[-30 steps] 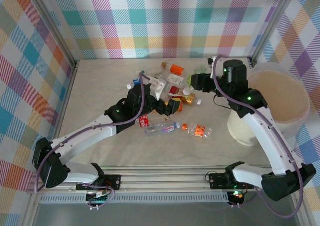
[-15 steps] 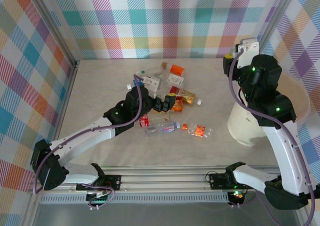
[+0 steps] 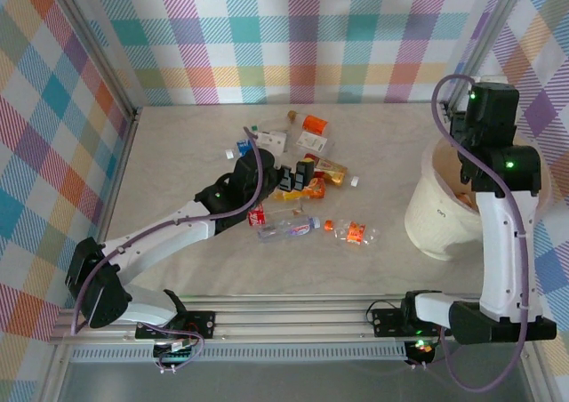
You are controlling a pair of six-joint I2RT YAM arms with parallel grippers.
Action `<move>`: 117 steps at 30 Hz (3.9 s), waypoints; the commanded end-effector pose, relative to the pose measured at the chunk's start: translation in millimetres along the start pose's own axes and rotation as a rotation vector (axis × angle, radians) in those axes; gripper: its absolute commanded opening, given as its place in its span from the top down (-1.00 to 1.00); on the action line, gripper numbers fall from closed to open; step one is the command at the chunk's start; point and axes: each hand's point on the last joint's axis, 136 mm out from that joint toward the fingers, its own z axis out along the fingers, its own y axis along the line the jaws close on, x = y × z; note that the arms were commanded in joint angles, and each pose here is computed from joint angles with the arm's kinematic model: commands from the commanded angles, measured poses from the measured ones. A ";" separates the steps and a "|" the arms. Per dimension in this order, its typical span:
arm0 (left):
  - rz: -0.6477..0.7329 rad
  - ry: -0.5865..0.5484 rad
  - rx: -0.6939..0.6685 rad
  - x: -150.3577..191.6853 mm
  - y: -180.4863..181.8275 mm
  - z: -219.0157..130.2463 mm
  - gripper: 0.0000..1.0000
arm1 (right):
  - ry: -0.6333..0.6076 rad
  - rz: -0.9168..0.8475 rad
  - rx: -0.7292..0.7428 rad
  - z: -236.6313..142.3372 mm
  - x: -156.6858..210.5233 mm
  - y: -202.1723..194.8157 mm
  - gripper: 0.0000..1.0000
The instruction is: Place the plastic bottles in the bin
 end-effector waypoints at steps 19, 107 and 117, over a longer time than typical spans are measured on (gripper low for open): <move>-0.253 0.112 -0.473 33.7 103.3 -18.7 -1.00 | 0.569 0.178 -0.111 77.5 129.8 15.1 0.22; -0.604 0.117 -0.633 115.8 144.3 -36.7 -1.00 | 0.838 -0.355 -0.668 13.6 343.1 292.9 -0.98; -0.583 0.133 -0.561 115.1 133.8 -24.9 -1.00 | 0.788 -0.245 -0.638 22.3 344.5 307.4 -0.57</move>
